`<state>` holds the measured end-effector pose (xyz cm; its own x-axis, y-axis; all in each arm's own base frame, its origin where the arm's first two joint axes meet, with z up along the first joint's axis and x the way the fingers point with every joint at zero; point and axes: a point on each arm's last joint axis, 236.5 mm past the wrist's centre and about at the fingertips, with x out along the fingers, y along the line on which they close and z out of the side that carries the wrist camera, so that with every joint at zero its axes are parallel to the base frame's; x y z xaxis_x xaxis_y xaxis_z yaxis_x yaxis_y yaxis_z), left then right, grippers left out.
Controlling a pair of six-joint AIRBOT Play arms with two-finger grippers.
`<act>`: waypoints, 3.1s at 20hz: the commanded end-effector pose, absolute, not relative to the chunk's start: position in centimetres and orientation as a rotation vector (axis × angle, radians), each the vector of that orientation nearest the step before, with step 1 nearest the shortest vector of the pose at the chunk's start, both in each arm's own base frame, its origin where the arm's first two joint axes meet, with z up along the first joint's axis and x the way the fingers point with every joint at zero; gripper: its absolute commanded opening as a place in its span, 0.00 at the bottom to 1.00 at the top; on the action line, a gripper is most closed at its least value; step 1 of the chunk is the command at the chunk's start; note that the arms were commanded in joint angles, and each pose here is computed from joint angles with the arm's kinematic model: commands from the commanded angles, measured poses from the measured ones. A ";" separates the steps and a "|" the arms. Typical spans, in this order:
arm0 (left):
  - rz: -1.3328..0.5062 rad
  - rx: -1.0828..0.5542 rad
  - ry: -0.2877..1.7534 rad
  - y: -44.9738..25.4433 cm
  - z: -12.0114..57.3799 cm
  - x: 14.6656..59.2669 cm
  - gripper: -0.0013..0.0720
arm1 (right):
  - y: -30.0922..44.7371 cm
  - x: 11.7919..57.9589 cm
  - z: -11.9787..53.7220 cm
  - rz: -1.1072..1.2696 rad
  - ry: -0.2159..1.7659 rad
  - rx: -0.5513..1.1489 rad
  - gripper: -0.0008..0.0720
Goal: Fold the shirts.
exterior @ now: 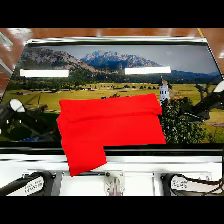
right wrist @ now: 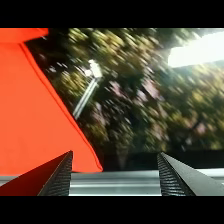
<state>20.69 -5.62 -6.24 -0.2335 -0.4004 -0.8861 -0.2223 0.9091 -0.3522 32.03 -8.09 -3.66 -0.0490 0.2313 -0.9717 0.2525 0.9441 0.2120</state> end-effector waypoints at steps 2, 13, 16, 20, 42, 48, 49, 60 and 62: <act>-0.199 -0.598 1.885 -8.2 -9.3 14.6 0.71 | -8.9 31.7 -3.5 -0.022 1.598 0.462 0.90; -0.159 -0.723 1.804 -9.9 -12.2 14.4 0.71 | -8.5 33.0 -3.4 -0.010 1.548 0.486 0.90; -0.133 -0.740 1.790 -9.9 -13.0 14.2 0.71 | -8.5 32.9 -3.6 -0.009 1.552 0.488 0.90; -0.115 -0.831 1.696 -10.7 -12.9 16.5 0.44 | -7.1 30.4 -5.8 0.007 1.633 0.530 0.90; -0.344 -0.718 1.356 -11.3 -5.9 24.3 0.07 | 3.7 25.6 -13.5 0.196 1.671 0.706 0.22; -0.400 -0.514 1.035 -9.2 2.5 32.9 0.07 | 5.2 33.5 -8.5 0.308 1.458 0.577 0.09; -0.358 -0.520 0.970 -8.3 3.7 35.0 0.07 | 5.3 35.7 -7.3 0.298 1.396 0.573 0.09; -0.245 -0.712 0.988 -6.6 -0.5 44.2 0.08 | 6.3 49.3 -5.7 0.183 1.099 0.496 0.09; -0.234 -0.725 1.022 -6.6 -2.1 44.2 0.08 | 6.3 49.3 -7.2 0.155 1.124 0.528 0.09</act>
